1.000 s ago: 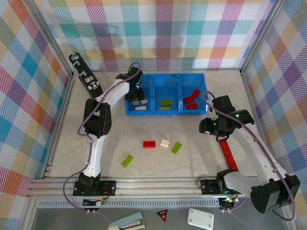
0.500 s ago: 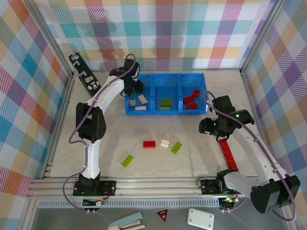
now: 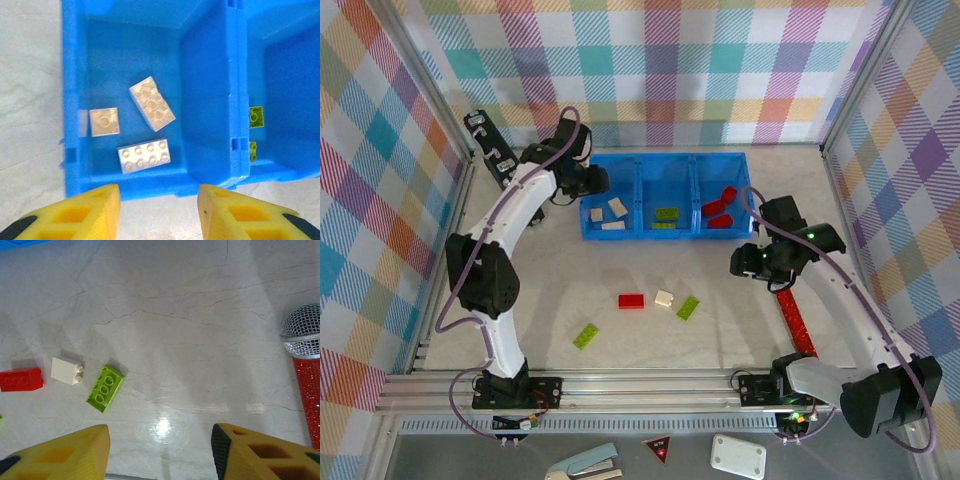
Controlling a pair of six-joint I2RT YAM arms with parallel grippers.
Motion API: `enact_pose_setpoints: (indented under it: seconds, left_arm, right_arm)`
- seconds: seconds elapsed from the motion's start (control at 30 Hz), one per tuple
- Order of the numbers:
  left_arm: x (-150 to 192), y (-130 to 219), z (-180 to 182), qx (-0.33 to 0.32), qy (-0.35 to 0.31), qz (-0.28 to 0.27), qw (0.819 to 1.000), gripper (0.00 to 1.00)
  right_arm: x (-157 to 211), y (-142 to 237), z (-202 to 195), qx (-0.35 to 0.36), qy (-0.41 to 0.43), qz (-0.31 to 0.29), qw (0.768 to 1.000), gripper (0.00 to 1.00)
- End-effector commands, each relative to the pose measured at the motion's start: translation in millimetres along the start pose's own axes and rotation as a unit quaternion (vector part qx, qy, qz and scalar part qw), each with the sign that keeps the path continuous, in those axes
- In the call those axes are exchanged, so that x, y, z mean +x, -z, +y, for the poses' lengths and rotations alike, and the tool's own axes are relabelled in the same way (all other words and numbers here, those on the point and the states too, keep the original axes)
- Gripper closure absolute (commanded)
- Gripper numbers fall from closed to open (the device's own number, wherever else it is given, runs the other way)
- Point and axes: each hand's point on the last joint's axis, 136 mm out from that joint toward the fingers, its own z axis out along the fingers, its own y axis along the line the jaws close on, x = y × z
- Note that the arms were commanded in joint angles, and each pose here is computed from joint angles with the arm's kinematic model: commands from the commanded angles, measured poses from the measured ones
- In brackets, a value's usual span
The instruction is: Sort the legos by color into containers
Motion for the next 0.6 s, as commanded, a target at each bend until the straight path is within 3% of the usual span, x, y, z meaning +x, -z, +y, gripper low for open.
enact_pose_setpoints:
  seconds: [0.0,0.57]
  left_arm:
    - [5.7,28.4,14.8,0.012,0.008,-0.002,1.000,0.55]
    - [54.5,50.6,90.1,-0.016,0.048,-0.008,0.999,0.55]
  right_arm:
    - [-7.7,4.3,13.3,-0.023,-0.010,-0.004,1.000,0.43]
    - [-10.6,-25.0,59.8,-0.005,0.041,0.036,0.998,0.43]
